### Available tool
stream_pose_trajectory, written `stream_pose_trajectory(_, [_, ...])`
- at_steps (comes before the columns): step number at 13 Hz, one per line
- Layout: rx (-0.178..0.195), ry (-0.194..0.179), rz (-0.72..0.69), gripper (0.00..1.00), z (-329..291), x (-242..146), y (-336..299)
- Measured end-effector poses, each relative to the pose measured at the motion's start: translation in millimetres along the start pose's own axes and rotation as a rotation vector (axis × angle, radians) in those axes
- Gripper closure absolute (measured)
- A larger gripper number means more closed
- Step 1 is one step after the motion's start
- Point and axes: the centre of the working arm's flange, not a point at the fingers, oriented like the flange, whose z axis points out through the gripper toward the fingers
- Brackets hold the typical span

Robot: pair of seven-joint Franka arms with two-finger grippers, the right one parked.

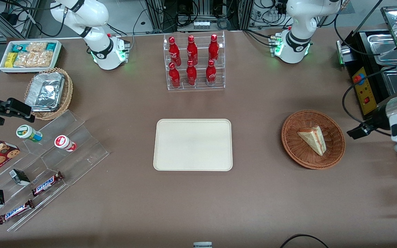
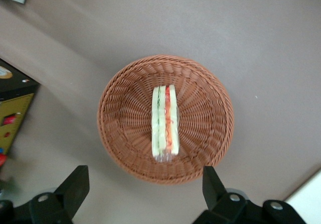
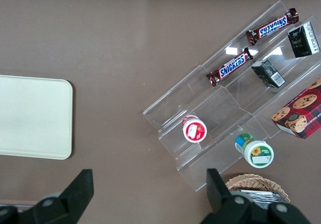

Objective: Place sandwich from basket to tray
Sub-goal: 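Move the left gripper down over the wrapped sandwich in the wicker basket, then lower the left gripper and close it on the wrapped sandwich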

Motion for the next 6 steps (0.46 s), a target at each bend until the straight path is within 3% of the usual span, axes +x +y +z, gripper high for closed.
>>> stream_pose_trajectory(3, [-0.015, 0.02, -0.143, 0.0, 72, -4, 7])
stream_pose_trajectory(6, [-0.037, 0.045, -0.195, 0.0, 132, -17, 8])
